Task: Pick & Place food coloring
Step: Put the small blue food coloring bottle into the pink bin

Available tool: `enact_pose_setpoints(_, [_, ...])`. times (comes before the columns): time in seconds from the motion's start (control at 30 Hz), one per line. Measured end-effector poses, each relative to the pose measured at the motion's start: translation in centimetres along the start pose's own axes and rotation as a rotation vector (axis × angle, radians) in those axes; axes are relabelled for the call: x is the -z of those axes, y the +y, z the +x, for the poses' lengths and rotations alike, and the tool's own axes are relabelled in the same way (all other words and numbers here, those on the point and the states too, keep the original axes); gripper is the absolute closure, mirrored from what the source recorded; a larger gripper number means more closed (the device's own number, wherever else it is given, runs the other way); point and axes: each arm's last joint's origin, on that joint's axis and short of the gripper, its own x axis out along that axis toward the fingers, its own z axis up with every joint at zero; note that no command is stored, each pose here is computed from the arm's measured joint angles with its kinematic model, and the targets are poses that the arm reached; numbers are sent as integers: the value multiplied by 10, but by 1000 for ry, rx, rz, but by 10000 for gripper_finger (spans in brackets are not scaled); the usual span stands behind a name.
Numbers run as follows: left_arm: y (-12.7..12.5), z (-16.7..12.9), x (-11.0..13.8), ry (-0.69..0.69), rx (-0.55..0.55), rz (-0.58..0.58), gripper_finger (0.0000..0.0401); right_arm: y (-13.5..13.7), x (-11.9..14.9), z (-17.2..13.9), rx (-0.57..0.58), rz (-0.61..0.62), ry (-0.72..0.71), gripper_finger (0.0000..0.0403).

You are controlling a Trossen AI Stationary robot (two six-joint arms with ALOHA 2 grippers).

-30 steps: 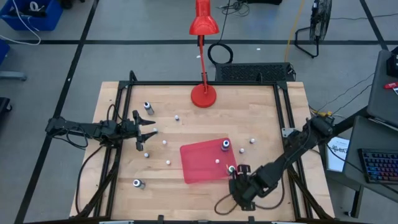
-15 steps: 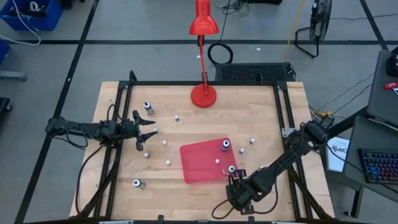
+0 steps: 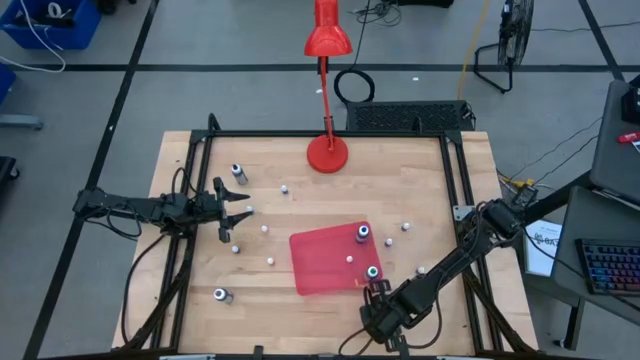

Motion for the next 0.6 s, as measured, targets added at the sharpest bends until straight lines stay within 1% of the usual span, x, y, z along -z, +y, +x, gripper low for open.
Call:
enact_pose_setpoints(0.13, [0,0,0,0,0,0,176,-4,1,6,7,-18,-26,227])
enact_pose_setpoints(0.27, [0,0,0,0,0,0,176,-9,4,11,1,-8,-37,227])
enact_pose_setpoints(0.37, [0,0,0,0,0,0,176,-9,5,12,-32,-9,-38,228])
enact_pose_setpoints(0.6, [0,0,0,0,0,0,176,-10,6,13,-28,-8,-31,252])
